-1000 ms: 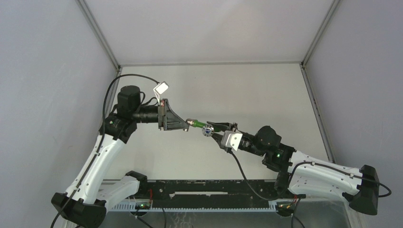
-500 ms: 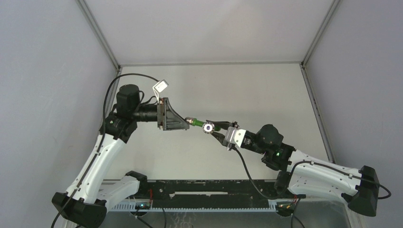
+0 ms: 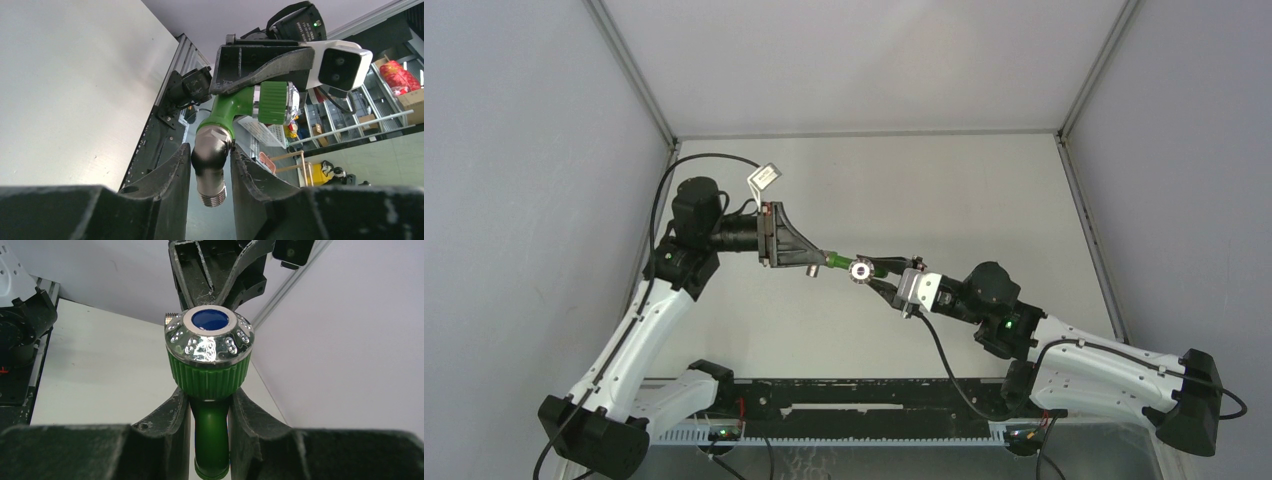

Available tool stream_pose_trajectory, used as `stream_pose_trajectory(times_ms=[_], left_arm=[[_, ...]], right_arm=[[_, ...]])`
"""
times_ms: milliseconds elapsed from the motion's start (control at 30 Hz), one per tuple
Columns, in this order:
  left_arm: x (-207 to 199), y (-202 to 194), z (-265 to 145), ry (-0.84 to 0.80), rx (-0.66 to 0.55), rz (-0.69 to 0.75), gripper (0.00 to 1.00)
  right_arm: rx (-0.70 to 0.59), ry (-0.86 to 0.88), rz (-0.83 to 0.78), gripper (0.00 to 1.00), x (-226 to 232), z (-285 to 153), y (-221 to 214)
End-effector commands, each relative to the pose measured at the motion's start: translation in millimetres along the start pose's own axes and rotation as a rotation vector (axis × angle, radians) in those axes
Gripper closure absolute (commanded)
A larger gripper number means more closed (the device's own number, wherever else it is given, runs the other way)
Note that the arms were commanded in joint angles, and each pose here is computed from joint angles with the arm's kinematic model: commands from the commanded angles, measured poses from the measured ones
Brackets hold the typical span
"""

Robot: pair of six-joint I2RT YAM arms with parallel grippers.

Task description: Install the water faucets

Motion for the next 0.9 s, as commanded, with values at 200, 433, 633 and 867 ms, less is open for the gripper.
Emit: stream_pose_trajectory(times_ms=[200,433,633,867], left_arm=[[-10.5,-5.0,-0.4,-0.091,0.050,0.005,0.63],[-17.9,-1.8,-0.7,-0.110,0.041,-0.005,0.89],[-36.7,8.6,-1.7,-0.129,-0.013,0.039,1.00],[-40.2,14.8,-6.4,-0.076,-0.198,0.229,1.00]], right_arm=[[-0.068,-0.073,-0.012,1.00,-18.9,-0.6,15.5],[-0.071,-0.077,0.006,1.00,-21.6,0.2,12.6],[-0.079,-0.079,0.096,1.00,-23.5,1.0,8.5],[-0.084,-0.043,0.620,1.00,-39.8,7.5,30.0]])
Point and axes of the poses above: each gripper's point midway between its finger pads, its own z axis out along the fingers, its own x axis along the line the jaws close on, y = z × x, the point moved 6 cm from there along -z, back along the fingers, and after that the axes turned 14 degrees about -z, right-handed, at the moved point
